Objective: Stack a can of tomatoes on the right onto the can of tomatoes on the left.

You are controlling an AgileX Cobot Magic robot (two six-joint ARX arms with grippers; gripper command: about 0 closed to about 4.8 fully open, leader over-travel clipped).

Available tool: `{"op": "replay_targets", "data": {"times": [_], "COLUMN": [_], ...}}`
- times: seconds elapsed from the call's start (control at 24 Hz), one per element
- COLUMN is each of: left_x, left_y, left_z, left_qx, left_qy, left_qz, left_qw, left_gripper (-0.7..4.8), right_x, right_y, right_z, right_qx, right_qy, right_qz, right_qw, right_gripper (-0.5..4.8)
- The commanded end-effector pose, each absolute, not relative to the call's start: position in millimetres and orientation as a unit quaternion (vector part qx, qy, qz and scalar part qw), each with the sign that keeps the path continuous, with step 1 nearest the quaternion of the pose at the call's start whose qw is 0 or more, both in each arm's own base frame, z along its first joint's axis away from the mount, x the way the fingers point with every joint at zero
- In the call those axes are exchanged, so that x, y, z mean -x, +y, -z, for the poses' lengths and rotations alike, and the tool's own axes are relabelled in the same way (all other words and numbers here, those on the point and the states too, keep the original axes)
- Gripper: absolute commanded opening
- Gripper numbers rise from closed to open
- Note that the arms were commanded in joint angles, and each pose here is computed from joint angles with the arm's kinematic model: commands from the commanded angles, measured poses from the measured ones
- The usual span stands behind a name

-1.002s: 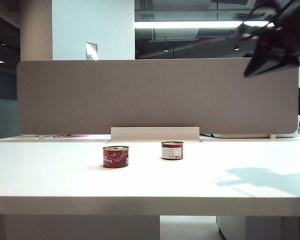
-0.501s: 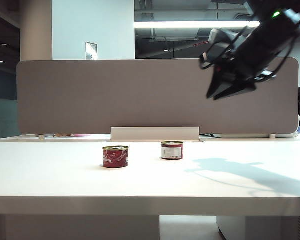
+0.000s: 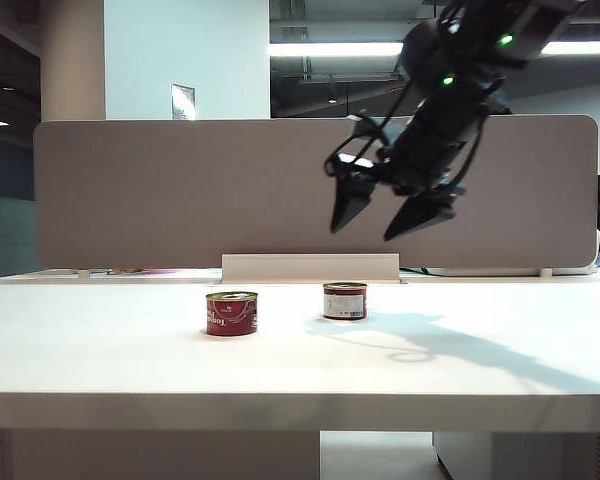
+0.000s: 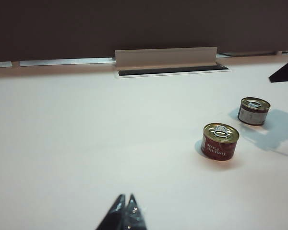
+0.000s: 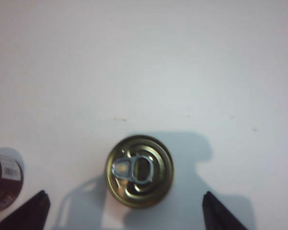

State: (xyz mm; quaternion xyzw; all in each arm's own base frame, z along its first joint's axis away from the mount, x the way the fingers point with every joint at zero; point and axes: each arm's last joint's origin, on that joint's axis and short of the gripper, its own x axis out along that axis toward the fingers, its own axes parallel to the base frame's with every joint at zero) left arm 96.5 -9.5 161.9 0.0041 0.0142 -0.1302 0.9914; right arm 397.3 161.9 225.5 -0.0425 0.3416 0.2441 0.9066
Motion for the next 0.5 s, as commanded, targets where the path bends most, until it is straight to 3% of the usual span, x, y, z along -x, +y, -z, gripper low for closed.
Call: {"op": "replay_targets", "data": {"times": [0.04,0.5], "left_x": [-96.5,-96.5], "left_y": [-9.4,-9.4], "left_z": [-163.1,-163.1], "left_qx": [-0.008,-0.008], "left_qy": [0.011,0.011], "left_qz": [0.128,0.128], "left_qw": [0.992,0.992], "left_gripper": [-0.06,-0.06], "right_x": [-404.8,-416.5], "right_y": [173.2,187.7], "right_z": [-223.6,-181.9], "right_qx": [0.052,0.072], "right_qy": [0.339,0.393], "right_qz": [-0.243,-0.22], "right_qw": [0.907,0.89], "right_gripper": [4.79,4.79]}}
